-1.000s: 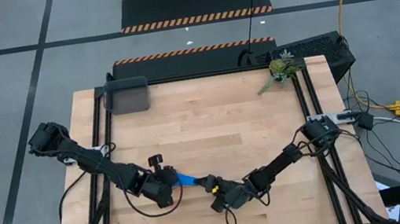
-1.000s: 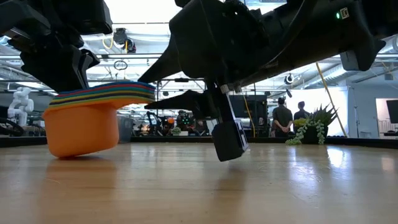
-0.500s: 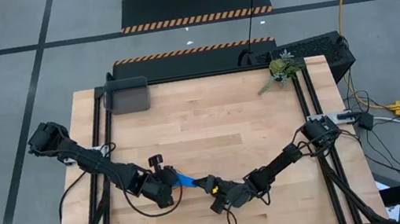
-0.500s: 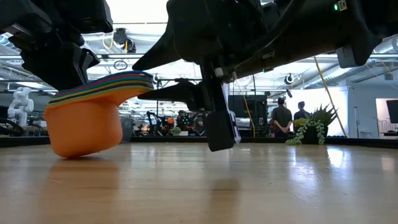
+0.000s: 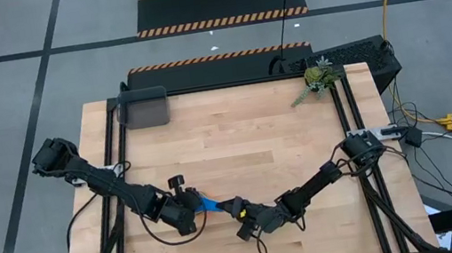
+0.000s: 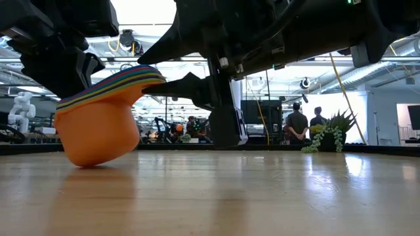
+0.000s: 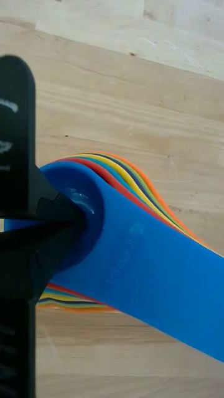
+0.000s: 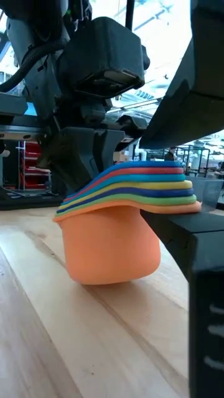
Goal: Nest measuring cups in basket
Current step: Put the stacked measuring cups into the black bin
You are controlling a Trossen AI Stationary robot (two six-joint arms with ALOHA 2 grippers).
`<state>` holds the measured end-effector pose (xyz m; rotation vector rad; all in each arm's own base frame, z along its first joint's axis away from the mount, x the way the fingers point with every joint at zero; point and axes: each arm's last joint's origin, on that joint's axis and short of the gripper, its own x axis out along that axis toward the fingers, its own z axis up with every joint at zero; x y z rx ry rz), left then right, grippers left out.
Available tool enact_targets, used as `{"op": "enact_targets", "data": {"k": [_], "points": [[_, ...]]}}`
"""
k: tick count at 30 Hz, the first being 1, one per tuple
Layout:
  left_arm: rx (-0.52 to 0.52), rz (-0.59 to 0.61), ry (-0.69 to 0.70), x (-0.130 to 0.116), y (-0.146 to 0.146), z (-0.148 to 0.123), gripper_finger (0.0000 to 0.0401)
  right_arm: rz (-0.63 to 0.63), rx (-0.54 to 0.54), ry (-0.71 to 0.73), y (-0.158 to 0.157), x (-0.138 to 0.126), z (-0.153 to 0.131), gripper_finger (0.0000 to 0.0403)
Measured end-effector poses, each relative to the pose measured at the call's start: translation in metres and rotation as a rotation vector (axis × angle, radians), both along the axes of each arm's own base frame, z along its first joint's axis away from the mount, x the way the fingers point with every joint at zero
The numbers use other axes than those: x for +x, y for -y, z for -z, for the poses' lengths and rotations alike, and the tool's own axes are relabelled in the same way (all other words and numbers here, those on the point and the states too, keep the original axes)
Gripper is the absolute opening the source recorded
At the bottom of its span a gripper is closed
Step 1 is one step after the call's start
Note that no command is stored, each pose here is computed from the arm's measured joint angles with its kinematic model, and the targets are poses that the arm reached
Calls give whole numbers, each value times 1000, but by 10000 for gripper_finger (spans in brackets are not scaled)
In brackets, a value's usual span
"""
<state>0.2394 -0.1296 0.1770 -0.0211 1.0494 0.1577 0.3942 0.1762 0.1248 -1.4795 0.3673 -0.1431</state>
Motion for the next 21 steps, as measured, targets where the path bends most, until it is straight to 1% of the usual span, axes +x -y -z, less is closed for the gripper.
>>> {"op": "enact_targets", "data": {"k": [3,12,21], "points": [[0,0,0,0,0,0,14,-2,-8,-5,0,0,0,142],[4,4,-2,0,0,1,14,-26,-5,-7,0,0,0,88],[9,27,13,1,1,0,14,-23,-6,-8,0,0,-1,77]]}}
